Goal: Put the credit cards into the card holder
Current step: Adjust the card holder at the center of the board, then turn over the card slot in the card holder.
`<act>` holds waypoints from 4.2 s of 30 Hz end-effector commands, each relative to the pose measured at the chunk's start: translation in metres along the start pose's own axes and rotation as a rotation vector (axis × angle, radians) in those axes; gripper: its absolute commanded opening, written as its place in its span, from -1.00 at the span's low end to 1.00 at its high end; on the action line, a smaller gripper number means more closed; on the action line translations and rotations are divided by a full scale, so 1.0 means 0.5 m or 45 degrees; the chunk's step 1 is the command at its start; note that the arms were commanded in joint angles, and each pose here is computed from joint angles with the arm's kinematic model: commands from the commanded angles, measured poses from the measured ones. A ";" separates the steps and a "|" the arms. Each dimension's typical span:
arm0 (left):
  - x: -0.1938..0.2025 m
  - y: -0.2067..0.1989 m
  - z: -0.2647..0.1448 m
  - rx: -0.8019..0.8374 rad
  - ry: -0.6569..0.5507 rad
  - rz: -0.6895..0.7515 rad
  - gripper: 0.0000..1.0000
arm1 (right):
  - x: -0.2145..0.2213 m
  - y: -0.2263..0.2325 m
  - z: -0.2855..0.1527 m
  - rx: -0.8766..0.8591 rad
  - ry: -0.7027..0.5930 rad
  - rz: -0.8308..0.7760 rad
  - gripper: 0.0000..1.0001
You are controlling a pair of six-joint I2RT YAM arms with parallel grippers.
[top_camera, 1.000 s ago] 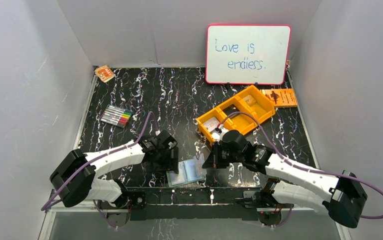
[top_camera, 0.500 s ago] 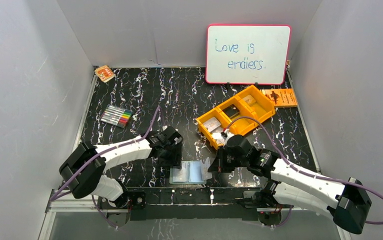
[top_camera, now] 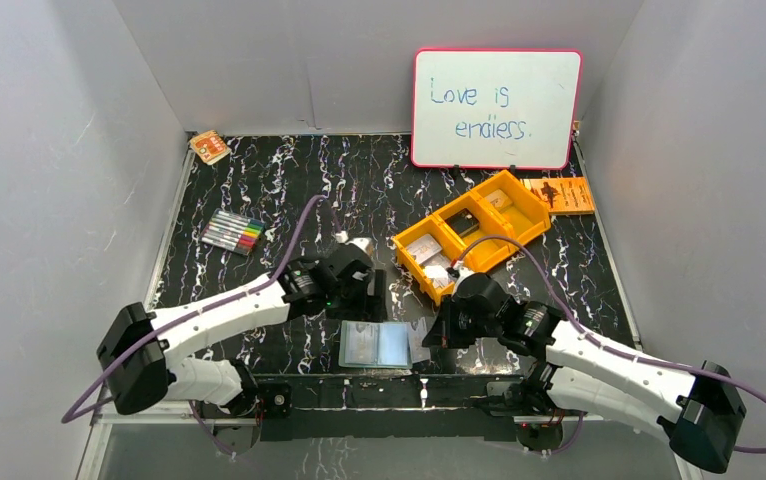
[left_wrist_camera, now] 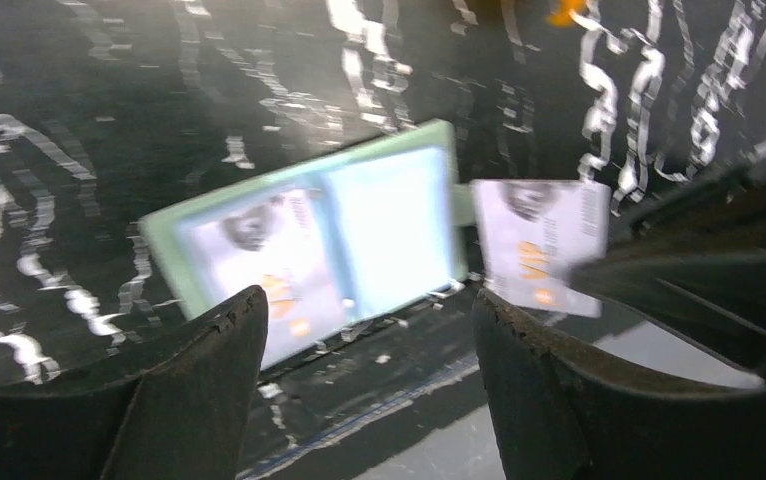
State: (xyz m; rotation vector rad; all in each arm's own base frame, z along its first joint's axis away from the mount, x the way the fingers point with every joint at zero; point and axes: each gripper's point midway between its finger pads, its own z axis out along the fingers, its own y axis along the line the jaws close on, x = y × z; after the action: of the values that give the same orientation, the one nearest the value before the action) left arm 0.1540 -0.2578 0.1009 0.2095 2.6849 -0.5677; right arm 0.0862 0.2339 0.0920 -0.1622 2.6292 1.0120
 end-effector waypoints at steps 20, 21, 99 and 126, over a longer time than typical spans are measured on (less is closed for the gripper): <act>0.090 -0.046 0.143 -0.206 0.175 0.230 0.37 | 0.047 -0.022 -0.007 -0.037 0.063 0.053 -1.00; 0.095 -0.039 0.149 -0.221 0.184 0.232 0.36 | 0.045 -0.023 -0.008 -0.036 0.056 0.056 -1.00; 0.175 0.072 0.181 -0.372 0.267 0.209 -1.00 | 0.006 0.017 0.021 -0.140 -0.032 0.069 -1.00; 0.168 0.066 0.179 -0.365 0.249 0.198 -1.00 | 0.030 0.019 0.050 -0.164 0.065 0.101 -1.00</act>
State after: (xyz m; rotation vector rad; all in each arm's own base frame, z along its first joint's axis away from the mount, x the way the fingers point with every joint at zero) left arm 0.1337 -0.2930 0.0174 0.3762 2.7625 -0.2966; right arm 0.0752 0.2488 0.0680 -0.1034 2.6701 1.1569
